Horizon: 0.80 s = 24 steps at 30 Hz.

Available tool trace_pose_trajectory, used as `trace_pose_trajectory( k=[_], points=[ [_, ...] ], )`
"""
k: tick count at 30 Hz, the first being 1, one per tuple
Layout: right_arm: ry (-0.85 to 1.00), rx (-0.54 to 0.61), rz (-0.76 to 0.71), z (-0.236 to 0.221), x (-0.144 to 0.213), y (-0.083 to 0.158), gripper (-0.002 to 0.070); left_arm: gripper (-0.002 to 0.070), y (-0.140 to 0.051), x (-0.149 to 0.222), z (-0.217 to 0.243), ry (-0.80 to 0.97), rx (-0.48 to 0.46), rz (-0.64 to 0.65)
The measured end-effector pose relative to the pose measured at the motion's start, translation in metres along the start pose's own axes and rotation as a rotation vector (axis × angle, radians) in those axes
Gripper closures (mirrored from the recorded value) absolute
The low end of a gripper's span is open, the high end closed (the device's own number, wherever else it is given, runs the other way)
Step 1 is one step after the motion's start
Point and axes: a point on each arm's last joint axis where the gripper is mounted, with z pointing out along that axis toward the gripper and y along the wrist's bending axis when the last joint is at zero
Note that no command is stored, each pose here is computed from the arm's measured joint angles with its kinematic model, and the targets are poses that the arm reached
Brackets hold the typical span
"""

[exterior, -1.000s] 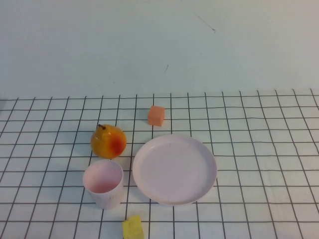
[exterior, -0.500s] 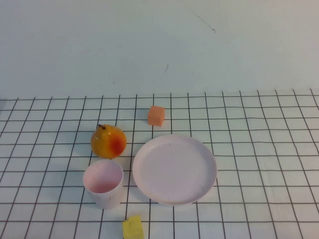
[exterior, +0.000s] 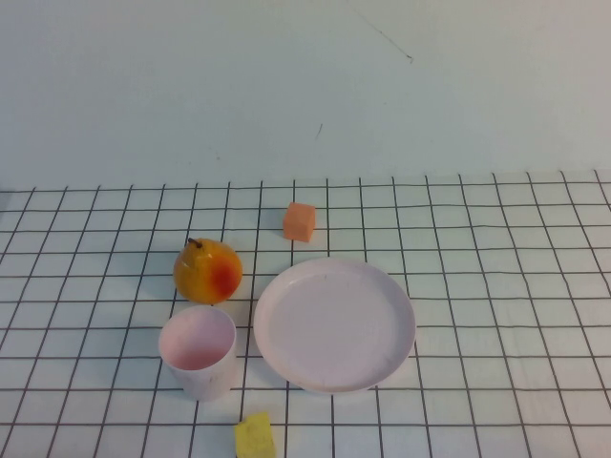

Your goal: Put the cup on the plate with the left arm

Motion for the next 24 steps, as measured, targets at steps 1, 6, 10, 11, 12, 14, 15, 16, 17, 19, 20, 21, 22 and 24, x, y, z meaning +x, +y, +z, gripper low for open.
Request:
trace_pose_trajectory(
  k=[1,6,10,11,12,14,15,16,17,19,20,21,22,24],
  points=[
    [0.0,0.0,0.0,0.0,0.0,0.0,0.0681,0.0677,0.0,0.0,0.0,0.0,0.0,0.0],
    [0.0,0.0,0.0,0.0,0.0,0.0,0.0681,0.0677,0.0,0.0,0.0,-0.005,-0.005,0.037],
    [0.0,0.0,0.0,0.0,0.0,0.0,0.0681,0.0677,0.003,-0.003,0.0,-0.045,-0.031,0.179],
    [0.0,0.0,-0.007,0.0,0.0,0.0,0.0681,0.0677,0.002,-0.006,0.0,-0.073,-0.031,0.185],
    [0.0,0.0,0.0,0.0,0.0,0.0,0.0681,0.0677,0.002,-0.007,0.0,-0.095,-0.03,0.187],
    [0.0,0.0,0.0,0.0,0.0,0.0,0.0681,0.0677,0.001,-0.015,-0.001,-0.18,-0.023,0.188],
    [0.0,0.0,0.0,0.0,0.0,0.0,0.0681,0.0677,0.0,-0.018,-0.001,-0.222,-0.018,0.181],
    [0.0,0.0,0.0,0.0,0.0,0.0,0.0681,0.0677,-0.001,-0.023,-0.003,-0.281,-0.011,0.174],
    [0.0,0.0,0.0,0.0,0.0,0.0,0.0681,0.0677,-0.002,-0.029,-0.004,-0.343,0.002,0.131],
    [0.0,0.0,0.0,0.0,0.0,0.0,0.0681,0.0677,-0.003,-0.038,-0.009,-0.458,0.037,0.017],
    [0.0,0.0,0.0,0.0,0.0,0.0,0.0681,0.0677,-0.004,-0.044,-0.011,-0.522,0.06,-0.046],
    [0.0,0.0,0.0,0.0,0.0,0.0,0.0681,0.0677,-0.004,-0.049,-0.015,-0.589,0.081,-0.091],
    [0.0,0.0,-0.007,0.0,0.0,0.0,0.0681,0.0677,-0.005,-0.054,-0.019,-0.659,0.109,-0.146],
    [0.0,0.0,0.0,0.0,0.0,0.0,0.0681,0.0677,-0.006,-0.064,-0.027,-0.788,0.177,-0.249]
  ],
)
